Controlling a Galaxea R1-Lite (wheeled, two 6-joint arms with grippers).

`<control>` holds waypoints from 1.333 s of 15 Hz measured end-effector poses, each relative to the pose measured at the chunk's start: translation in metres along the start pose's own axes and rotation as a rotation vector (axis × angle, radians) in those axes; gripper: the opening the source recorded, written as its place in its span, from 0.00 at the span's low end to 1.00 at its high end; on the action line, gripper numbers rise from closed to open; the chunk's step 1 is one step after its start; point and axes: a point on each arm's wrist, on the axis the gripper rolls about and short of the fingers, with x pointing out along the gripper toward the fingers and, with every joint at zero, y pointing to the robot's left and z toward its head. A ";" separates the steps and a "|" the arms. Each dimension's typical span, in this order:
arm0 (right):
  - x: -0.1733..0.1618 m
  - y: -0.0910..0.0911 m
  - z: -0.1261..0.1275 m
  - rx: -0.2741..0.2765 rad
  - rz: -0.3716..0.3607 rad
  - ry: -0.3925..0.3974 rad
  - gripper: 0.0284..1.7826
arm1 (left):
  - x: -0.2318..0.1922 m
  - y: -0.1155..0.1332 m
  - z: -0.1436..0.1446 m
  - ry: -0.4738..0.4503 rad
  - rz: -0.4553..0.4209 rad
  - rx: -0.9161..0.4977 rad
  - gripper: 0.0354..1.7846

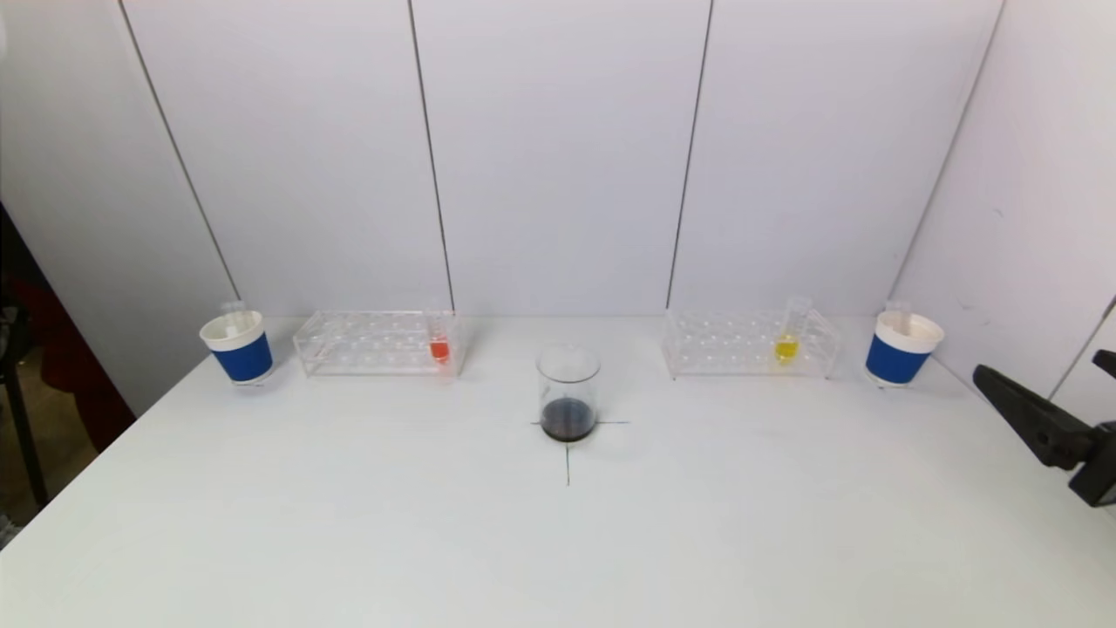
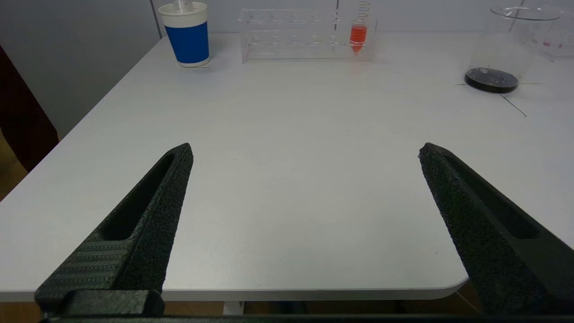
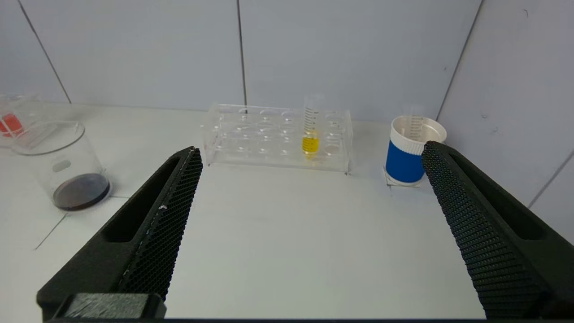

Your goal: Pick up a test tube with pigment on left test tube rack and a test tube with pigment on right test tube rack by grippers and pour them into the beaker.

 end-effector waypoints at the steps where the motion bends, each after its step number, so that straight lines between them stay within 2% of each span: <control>1: -0.013 0.001 -0.002 -0.006 0.000 -0.015 0.99 | 0.000 0.000 0.000 0.000 0.000 0.000 0.99; 6: -0.080 0.003 -0.019 -0.022 -0.003 -0.066 0.99 | 0.000 0.000 0.000 0.000 0.000 0.000 0.99; 11: -0.135 0.006 -0.055 -0.036 -0.032 -0.100 0.99 | 0.000 0.000 0.000 0.000 0.000 0.000 0.99; 15: -0.145 0.005 -0.075 -0.028 -0.128 -0.154 0.99 | 0.000 0.000 0.000 0.000 0.000 0.000 0.99; 17: -0.146 0.005 -0.079 -0.028 -0.135 -0.148 0.99 | 0.000 0.000 0.000 0.000 0.000 0.000 0.99; 20: -0.145 0.005 -0.086 -0.037 -0.109 -0.089 0.99 | 0.000 0.000 0.000 0.000 0.000 0.000 0.99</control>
